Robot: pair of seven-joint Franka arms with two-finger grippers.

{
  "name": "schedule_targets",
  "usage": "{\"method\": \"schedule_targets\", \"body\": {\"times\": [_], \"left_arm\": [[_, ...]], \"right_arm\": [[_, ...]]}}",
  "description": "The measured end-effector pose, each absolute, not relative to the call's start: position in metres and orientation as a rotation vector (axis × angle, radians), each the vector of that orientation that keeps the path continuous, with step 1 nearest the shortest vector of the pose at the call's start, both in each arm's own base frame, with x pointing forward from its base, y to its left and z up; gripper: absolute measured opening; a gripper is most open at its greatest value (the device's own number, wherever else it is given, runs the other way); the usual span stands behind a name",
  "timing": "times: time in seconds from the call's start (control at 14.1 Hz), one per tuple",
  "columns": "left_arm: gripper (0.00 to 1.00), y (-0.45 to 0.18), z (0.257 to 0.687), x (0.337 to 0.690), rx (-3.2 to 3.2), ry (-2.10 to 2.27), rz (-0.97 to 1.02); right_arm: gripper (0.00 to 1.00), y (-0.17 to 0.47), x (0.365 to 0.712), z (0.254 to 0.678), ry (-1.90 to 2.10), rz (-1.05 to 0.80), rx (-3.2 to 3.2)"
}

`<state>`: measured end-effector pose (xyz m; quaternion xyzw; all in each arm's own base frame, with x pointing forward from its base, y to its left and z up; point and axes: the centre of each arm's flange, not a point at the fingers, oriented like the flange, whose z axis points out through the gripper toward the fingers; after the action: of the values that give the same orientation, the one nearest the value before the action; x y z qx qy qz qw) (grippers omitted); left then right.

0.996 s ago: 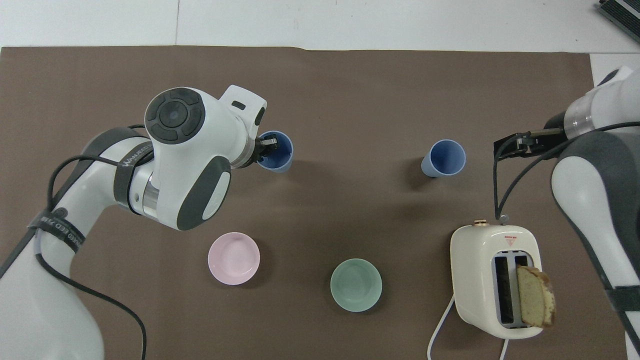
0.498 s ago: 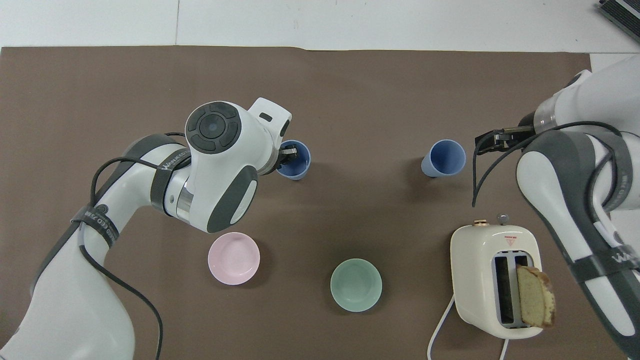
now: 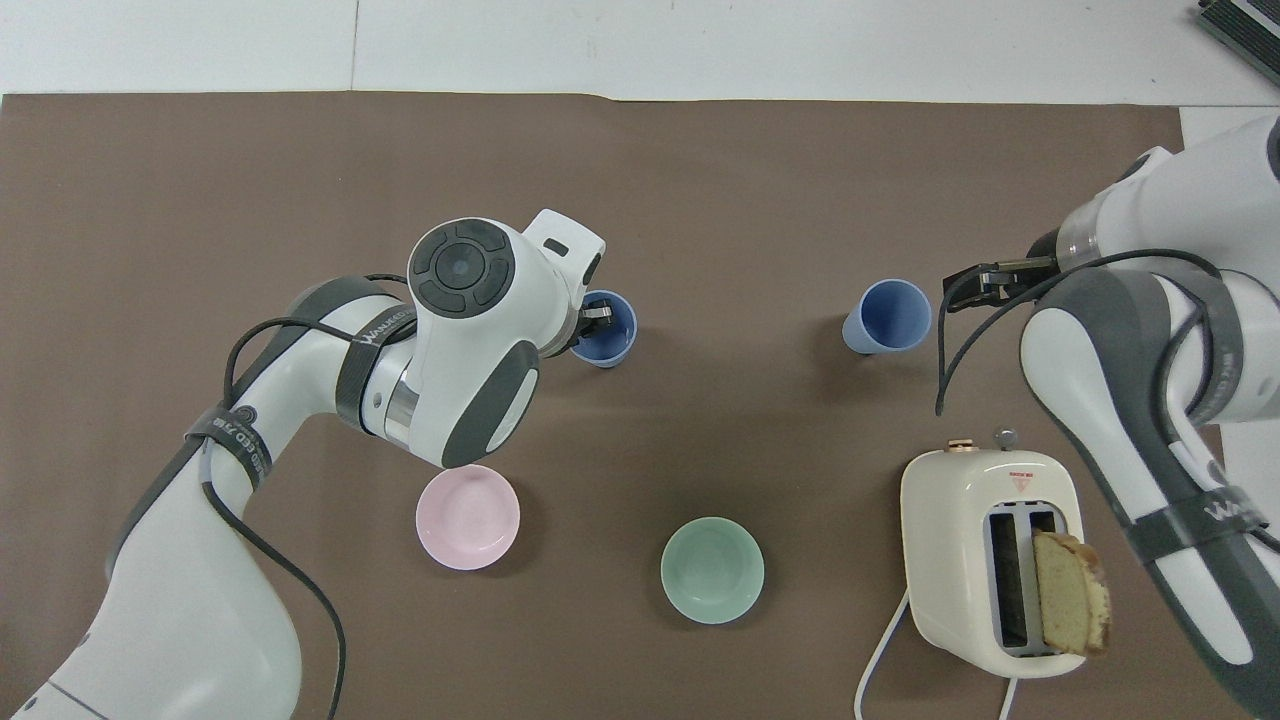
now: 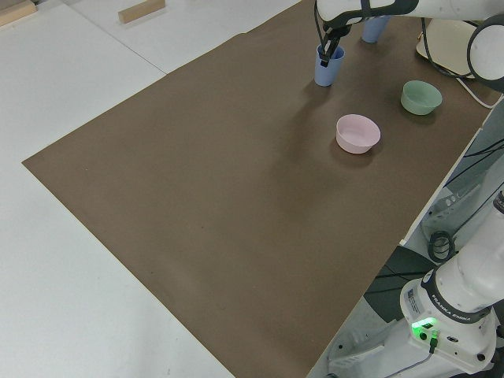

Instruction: Stack blue cups with both arms

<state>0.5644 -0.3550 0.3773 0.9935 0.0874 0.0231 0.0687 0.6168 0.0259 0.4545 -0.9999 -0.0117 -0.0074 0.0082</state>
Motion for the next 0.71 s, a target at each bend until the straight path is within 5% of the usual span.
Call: {"method": "schedule_targets", "body": {"times": [0.07,0.57,0.71], "left_arm": [[0.1,-0.355,0.377,0.565,2.992,0.264,0.07],[0.92,-0.327,0.405,0.574,3.077,0.214,0.129],[1.0,-0.305,0.422,0.578,3.103,0.144,0.122]], "right_arm": [[1.0,0.032,0.619,0.448,-0.05,-0.038,-3.124],[1.0,0.047,0.629,0.4,-0.084,-0.06,-3.124],[1.0,0.046,0.631,0.392,-0.083,-0.059,-3.125]]}}
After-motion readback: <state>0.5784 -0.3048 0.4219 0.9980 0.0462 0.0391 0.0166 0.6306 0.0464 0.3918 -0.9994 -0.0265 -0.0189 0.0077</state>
